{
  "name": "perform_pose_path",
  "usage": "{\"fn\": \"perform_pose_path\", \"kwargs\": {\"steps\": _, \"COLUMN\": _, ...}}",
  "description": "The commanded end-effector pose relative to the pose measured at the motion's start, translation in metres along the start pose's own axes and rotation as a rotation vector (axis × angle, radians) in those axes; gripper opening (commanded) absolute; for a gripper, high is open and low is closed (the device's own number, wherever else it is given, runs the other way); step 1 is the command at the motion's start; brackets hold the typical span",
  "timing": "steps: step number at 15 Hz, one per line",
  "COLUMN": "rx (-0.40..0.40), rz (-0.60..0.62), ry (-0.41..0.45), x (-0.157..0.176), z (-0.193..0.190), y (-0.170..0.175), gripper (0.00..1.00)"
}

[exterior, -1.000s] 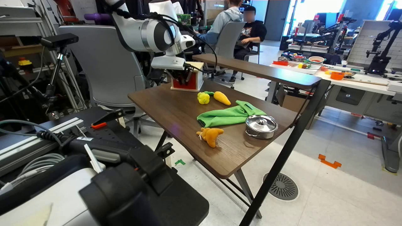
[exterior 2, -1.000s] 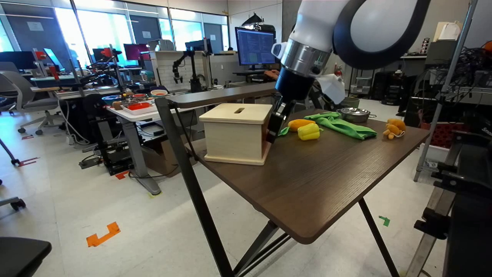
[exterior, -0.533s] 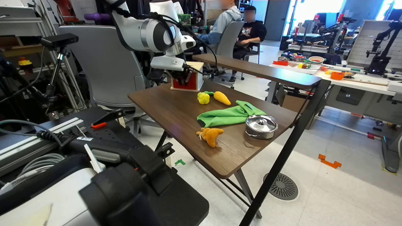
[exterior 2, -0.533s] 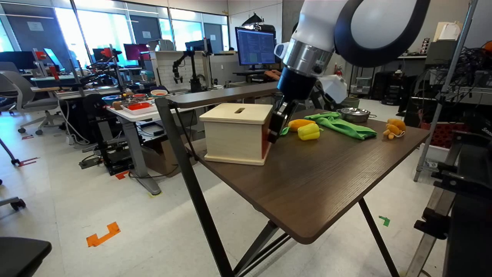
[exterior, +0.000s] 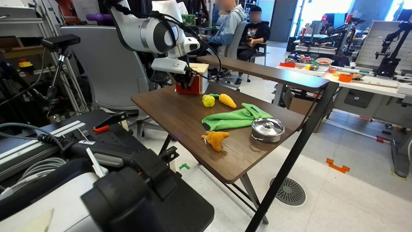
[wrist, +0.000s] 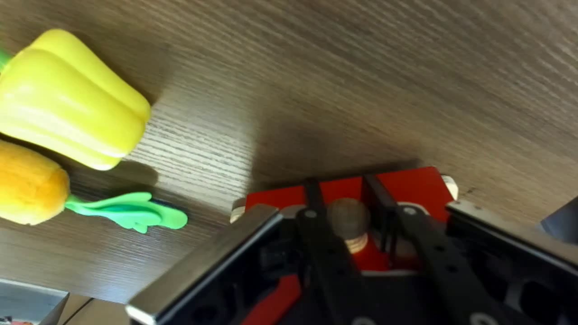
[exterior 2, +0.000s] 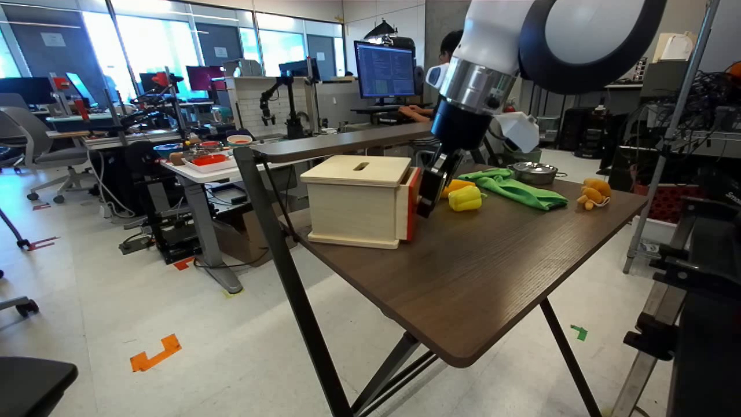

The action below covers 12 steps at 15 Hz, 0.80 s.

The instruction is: Open the drawer

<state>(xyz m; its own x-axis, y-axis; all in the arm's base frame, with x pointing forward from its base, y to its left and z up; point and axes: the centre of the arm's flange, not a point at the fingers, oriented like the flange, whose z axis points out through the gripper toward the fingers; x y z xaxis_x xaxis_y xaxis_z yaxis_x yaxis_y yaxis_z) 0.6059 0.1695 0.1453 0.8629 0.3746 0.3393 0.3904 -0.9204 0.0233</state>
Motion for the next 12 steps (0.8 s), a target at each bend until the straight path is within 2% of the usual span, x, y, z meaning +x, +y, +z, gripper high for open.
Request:
{"fn": "perform_pose_path", "kwargs": {"steps": 1, "rx": 0.026, "rz": 0.038, "ry": -0.041, "x": -0.021, "z": -0.014, "y": -0.001, "gripper": 0.07}}
{"fn": "perform_pose_path", "kwargs": {"steps": 12, "rx": 0.063, "rz": 0.103, "ry": -0.104, "x": -0.047, "z": -0.025, "y": 0.004, "gripper": 0.07}}
